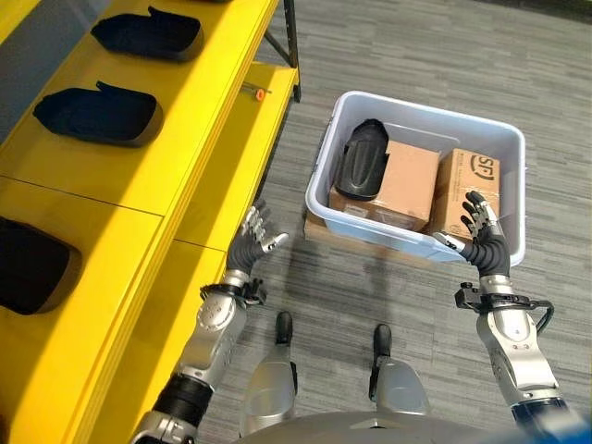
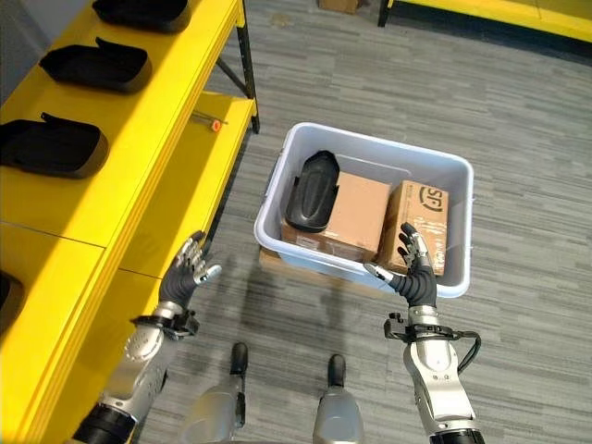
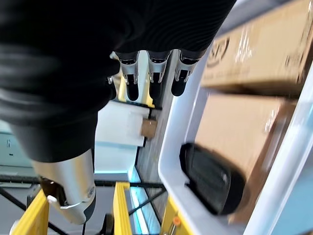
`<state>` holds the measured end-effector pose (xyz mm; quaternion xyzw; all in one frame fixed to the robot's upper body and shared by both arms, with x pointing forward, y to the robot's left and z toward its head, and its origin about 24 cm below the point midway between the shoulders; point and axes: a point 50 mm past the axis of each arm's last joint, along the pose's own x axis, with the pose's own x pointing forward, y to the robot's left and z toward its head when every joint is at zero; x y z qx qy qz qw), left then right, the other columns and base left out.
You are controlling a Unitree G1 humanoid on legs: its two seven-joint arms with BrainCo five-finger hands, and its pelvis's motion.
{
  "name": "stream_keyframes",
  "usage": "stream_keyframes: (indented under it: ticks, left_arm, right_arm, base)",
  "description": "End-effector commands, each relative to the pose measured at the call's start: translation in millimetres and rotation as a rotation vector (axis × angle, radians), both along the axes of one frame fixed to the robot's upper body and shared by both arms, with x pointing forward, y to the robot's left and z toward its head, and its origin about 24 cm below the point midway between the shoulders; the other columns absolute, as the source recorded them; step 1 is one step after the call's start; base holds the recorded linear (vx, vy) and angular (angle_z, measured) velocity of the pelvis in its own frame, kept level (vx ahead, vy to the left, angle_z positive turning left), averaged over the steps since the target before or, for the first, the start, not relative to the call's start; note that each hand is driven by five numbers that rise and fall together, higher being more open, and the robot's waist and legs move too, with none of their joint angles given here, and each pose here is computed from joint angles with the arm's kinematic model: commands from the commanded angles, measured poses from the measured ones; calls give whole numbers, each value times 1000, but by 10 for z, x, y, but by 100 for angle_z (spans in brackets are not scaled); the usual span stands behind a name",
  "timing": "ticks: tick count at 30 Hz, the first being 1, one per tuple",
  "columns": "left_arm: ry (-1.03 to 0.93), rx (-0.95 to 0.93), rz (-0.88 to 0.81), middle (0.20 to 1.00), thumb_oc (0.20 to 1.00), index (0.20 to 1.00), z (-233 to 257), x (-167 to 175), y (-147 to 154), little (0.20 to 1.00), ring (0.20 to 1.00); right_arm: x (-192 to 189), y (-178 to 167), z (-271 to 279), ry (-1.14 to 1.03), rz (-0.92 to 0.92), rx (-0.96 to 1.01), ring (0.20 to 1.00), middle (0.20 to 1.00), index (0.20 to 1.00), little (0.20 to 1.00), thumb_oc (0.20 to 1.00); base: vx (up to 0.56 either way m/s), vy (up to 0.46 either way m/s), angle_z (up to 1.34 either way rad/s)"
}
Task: Move parts from the plastic box to the shelf.
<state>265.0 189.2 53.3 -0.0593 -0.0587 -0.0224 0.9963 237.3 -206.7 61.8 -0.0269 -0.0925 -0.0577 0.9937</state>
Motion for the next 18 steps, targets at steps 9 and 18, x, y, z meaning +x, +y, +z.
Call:
stream_keyframes:
  ticks: [9, 18]
  left_arm:
    - [-159, -8, 101, 1000, 1000, 1000, 285, 5, 61, 1000, 1000]
    - [-288, -38, 111, 1000, 1000, 1000, 610, 221, -66, 1000, 1000]
  right_arm:
    - [52, -37, 374, -169, 21, -56, 1000, 1000, 1000, 1000, 1000]
    - [144, 162, 488, -219, 114, -35, 1000, 1000, 1000, 1000, 1000]
  base:
    - [37, 4, -3]
    - [-15, -43, -16]
